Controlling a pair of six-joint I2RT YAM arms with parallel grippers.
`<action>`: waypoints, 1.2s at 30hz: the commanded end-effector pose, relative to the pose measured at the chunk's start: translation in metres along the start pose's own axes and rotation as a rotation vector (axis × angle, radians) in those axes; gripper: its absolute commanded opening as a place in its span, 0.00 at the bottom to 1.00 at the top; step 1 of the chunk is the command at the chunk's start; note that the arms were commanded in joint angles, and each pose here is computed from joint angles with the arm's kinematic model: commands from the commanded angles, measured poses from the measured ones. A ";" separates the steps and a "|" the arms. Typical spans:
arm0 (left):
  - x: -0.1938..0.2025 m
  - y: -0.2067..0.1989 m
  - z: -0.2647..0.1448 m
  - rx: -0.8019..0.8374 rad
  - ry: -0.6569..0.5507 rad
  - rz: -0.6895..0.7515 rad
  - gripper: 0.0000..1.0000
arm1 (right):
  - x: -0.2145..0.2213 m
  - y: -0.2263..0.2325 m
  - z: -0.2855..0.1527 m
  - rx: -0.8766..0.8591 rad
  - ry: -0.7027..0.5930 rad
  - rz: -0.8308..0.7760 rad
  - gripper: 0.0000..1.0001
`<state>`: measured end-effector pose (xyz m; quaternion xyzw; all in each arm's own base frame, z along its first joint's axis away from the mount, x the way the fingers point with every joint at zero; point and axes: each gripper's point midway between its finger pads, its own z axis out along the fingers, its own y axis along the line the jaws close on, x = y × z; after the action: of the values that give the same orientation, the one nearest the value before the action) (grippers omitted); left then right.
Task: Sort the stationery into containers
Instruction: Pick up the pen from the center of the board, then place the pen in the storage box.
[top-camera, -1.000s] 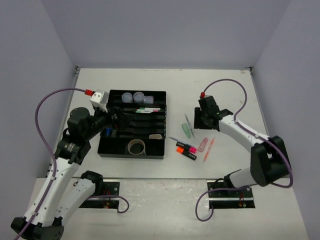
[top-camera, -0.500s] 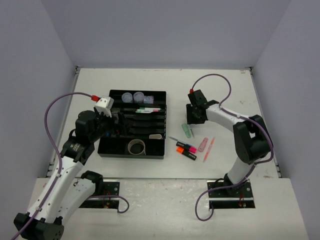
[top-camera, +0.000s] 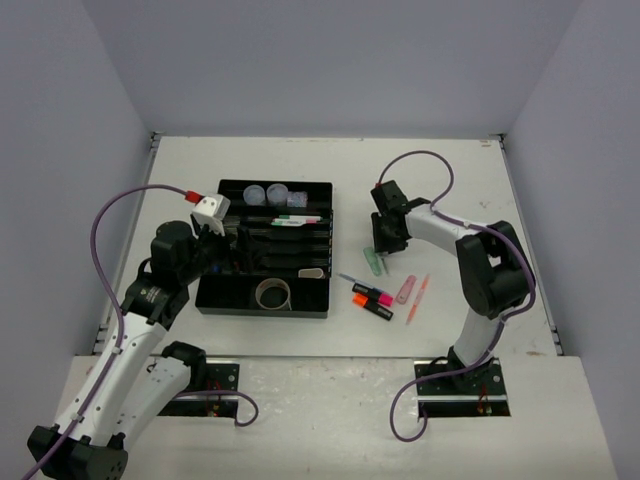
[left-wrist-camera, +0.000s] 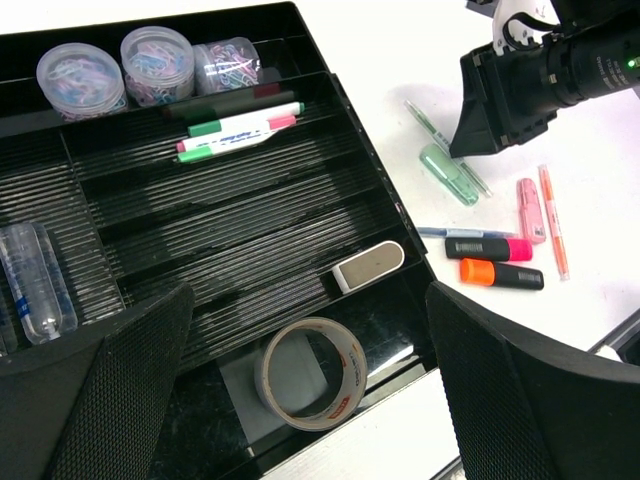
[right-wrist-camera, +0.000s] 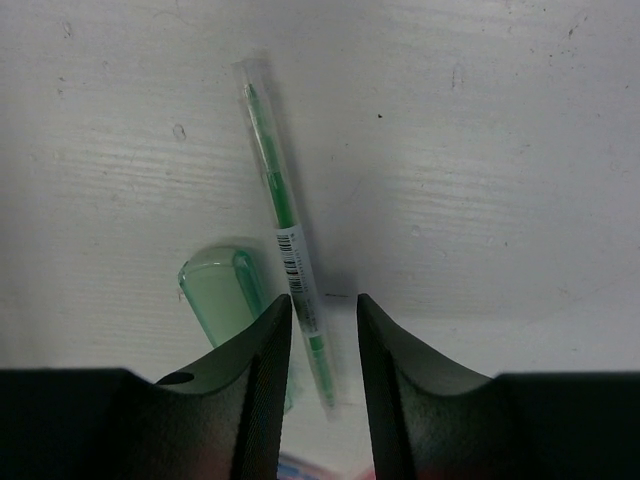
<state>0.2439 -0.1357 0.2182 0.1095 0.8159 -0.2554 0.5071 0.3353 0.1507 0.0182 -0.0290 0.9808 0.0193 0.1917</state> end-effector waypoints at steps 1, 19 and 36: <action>-0.005 -0.004 0.000 0.030 -0.026 0.024 1.00 | -0.011 0.006 -0.004 -0.010 -0.010 -0.022 0.34; -0.007 -0.011 -0.003 0.063 -0.038 0.036 1.00 | -0.030 0.002 -0.008 0.037 -0.048 -0.015 0.05; -0.024 0.049 -0.025 -0.317 -0.133 -0.019 1.00 | -0.077 0.219 -0.109 -0.437 -0.550 -1.007 0.00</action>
<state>0.2505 -0.1108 0.2240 0.0655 0.8153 -0.2000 0.5395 0.3488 0.3211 0.1723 -0.3641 0.8213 0.1152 0.4238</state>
